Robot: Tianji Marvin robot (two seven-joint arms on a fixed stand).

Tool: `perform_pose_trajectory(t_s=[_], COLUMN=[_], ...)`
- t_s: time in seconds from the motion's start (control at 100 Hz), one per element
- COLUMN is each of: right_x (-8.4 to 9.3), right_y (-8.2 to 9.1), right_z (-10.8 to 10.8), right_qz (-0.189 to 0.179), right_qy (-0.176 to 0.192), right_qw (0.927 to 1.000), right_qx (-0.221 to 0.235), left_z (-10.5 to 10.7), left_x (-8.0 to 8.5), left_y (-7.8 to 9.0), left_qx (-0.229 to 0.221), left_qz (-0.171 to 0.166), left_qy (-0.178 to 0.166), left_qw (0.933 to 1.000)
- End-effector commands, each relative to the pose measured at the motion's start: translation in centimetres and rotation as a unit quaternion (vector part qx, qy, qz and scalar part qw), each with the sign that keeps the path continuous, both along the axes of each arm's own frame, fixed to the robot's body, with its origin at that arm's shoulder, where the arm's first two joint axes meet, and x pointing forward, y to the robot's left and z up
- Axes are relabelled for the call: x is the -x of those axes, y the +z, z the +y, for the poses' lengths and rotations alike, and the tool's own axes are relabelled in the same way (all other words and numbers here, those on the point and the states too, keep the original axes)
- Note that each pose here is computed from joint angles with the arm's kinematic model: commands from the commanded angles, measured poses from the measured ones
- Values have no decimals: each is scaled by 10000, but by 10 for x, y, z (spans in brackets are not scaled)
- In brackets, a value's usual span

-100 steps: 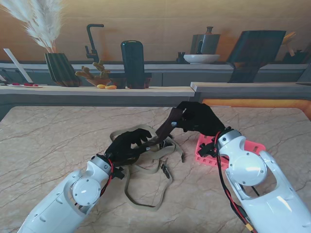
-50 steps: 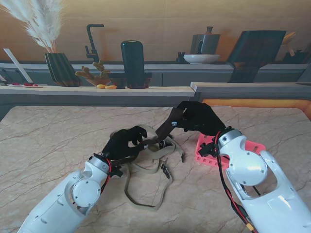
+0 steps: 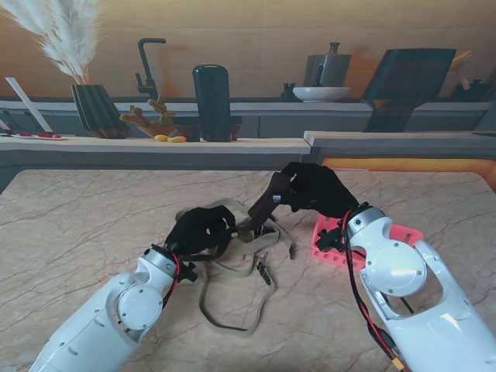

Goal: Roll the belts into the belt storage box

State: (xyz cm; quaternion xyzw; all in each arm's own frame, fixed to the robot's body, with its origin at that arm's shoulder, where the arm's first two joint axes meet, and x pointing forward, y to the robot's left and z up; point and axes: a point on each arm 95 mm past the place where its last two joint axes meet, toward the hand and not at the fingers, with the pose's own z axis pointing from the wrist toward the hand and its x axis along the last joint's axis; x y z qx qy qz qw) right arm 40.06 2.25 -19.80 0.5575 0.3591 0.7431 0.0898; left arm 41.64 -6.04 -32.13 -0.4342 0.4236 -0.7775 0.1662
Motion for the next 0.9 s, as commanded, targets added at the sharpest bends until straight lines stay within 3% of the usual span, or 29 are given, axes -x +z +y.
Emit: perform_pose_trajectory(t_s=[0.0, 0.3, 0.64, 0.89], right_x=[3, 4, 5, 1], right_y=[-1, -4, -13, -25], right_z=[5, 9, 15, 22], right_qz=[64, 216, 873, 1384], right_qy=[73, 211, 246, 165], right_qw=[9999, 9994, 9946, 9866], right_qx=[-33, -136, -505, -851], left_z=[-3, -9, -14, -17], left_x=[0, -1, -4, -5], left_y=[-2, -4, -4, -3], left_qx=[43, 36, -54, 86], left_qz=[12, -10, -212, -297], left_qy=[21, -83, 45, 201], left_qw=[10000, 10000, 9998, 9993])
